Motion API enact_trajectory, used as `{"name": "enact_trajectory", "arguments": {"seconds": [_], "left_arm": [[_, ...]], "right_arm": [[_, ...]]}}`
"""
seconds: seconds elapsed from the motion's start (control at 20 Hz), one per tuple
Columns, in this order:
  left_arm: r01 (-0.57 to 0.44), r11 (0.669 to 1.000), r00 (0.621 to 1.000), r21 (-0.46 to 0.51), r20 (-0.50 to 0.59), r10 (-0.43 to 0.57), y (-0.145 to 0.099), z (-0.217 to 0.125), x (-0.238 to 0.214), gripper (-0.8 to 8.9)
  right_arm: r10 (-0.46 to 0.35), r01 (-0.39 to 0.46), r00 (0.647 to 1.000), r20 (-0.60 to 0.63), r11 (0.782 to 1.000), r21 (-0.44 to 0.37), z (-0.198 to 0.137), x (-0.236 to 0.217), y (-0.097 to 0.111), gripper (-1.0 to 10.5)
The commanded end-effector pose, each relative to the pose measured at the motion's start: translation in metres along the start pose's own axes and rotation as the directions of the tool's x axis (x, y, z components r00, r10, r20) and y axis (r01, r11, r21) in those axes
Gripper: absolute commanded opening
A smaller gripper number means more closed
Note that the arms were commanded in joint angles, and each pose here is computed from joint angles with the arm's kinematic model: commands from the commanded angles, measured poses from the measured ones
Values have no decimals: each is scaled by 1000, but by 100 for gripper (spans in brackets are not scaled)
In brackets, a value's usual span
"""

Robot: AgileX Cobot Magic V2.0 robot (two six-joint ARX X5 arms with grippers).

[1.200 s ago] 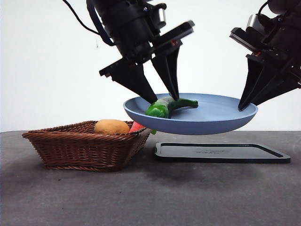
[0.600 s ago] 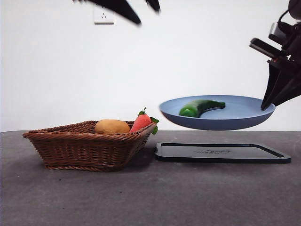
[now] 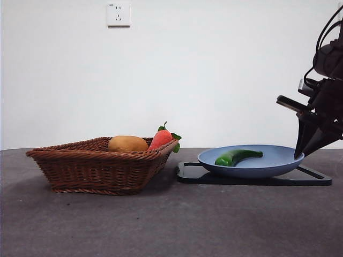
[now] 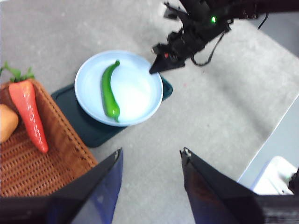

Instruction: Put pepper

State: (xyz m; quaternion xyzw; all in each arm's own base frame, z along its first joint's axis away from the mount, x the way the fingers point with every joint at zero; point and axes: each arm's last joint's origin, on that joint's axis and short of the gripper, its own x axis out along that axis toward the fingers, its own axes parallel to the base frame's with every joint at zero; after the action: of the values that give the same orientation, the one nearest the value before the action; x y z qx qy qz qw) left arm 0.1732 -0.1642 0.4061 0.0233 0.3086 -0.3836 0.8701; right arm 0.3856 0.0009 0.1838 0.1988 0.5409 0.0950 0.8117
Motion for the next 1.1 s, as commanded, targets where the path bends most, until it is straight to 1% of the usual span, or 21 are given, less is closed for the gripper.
{"name": "enact_trajectory", "arguments": {"seconds": [0.05,0.25,0.35,0.55,0.6,0.7,0.8,0.9,1.0,1.1], "left_arm": [[6,1000,1000,22,10,-7,-3,4,0,223],[5,1000,1000,23,17,-6,-3,4,0,223],[5,1000,1000,23,17,-5,-3,5,0,223],[0,1000,1000,23,18,0,-3,5,0,223],[-10,1000,1000,23,19,9,-2,5,0,223],[-34,999,999,25,22,33,-2,5,0,223],[-65,998,998,28,26,64,-1,5,0,223],[-77,997,997,28,29,76,0,5,0,223],[-83,996,996,37,30,82,0,5,0,222],[-101,994,995,50,32,99,1,5,0,221]], "right_arm": [[2,-2,1000,16,1000,0,8,7,-2,3],[-3,3,1000,-6,1000,7,6,14,-5,4],[-2,2,1000,-7,1000,-3,6,14,-4,12],[2,-2,1000,-12,1000,0,5,13,-4,151],[2,-2,1000,-7,1000,-2,6,11,-3,173],[4,-4,1000,16,1000,-7,7,-1,0,174],[12,-11,998,57,999,-31,7,-25,9,174],[26,-19,994,102,997,-75,4,-58,23,174],[38,-19,989,140,991,-135,-7,-97,38,174],[58,-24,984,166,980,-200,-26,-136,57,174]]}}
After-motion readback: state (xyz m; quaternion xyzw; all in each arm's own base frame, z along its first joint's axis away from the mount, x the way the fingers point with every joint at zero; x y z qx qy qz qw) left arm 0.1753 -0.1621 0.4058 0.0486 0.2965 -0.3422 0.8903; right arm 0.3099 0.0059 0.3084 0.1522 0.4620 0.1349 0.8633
